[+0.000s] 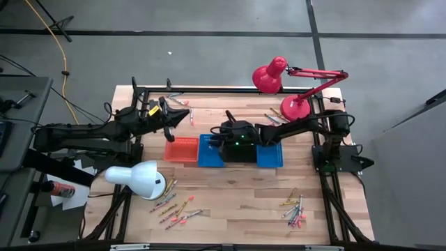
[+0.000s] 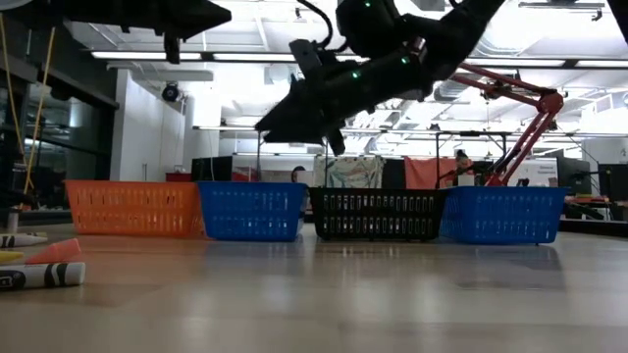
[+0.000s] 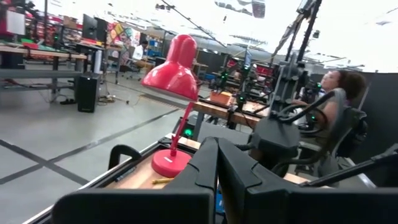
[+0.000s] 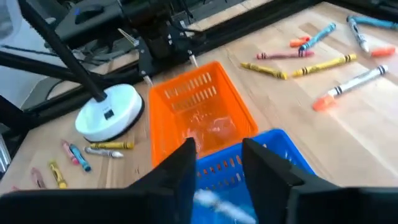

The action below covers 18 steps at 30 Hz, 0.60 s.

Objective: Sort crayons
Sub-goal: Put the white crayon into the left blue bin

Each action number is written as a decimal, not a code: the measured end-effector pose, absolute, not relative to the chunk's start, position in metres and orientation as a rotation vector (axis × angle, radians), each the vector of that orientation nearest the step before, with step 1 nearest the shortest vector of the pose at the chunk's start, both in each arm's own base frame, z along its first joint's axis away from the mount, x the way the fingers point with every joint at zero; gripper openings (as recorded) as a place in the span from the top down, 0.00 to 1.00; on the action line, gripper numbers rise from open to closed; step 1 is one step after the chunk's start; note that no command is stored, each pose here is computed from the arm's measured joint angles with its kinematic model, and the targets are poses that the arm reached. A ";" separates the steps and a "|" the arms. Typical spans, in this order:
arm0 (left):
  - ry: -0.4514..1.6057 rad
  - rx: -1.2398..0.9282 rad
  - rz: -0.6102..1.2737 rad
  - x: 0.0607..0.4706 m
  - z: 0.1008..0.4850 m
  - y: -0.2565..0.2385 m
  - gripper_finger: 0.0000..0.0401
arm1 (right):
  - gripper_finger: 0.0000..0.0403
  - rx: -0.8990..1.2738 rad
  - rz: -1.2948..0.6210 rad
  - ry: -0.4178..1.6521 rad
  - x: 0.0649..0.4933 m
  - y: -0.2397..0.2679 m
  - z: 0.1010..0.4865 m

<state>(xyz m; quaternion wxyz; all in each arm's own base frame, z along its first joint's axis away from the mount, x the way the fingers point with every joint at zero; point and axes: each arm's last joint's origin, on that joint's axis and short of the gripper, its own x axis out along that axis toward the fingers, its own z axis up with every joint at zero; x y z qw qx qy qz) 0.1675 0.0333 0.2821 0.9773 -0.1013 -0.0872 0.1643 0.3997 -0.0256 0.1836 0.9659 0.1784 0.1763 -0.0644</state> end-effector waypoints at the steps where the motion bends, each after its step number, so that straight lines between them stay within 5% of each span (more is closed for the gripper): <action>1: -0.177 -0.205 0.340 0.167 0.282 0.034 1.00 | 0.66 0.348 -0.124 0.365 0.401 -0.026 0.186; 11: -0.176 -0.224 0.385 0.167 0.281 0.035 1.00 | 0.55 0.155 -0.098 0.550 0.360 -0.035 0.256; 18: -0.021 -0.372 0.657 0.172 0.287 0.060 0.91 | 0.55 0.106 -0.264 0.626 0.297 -0.037 0.289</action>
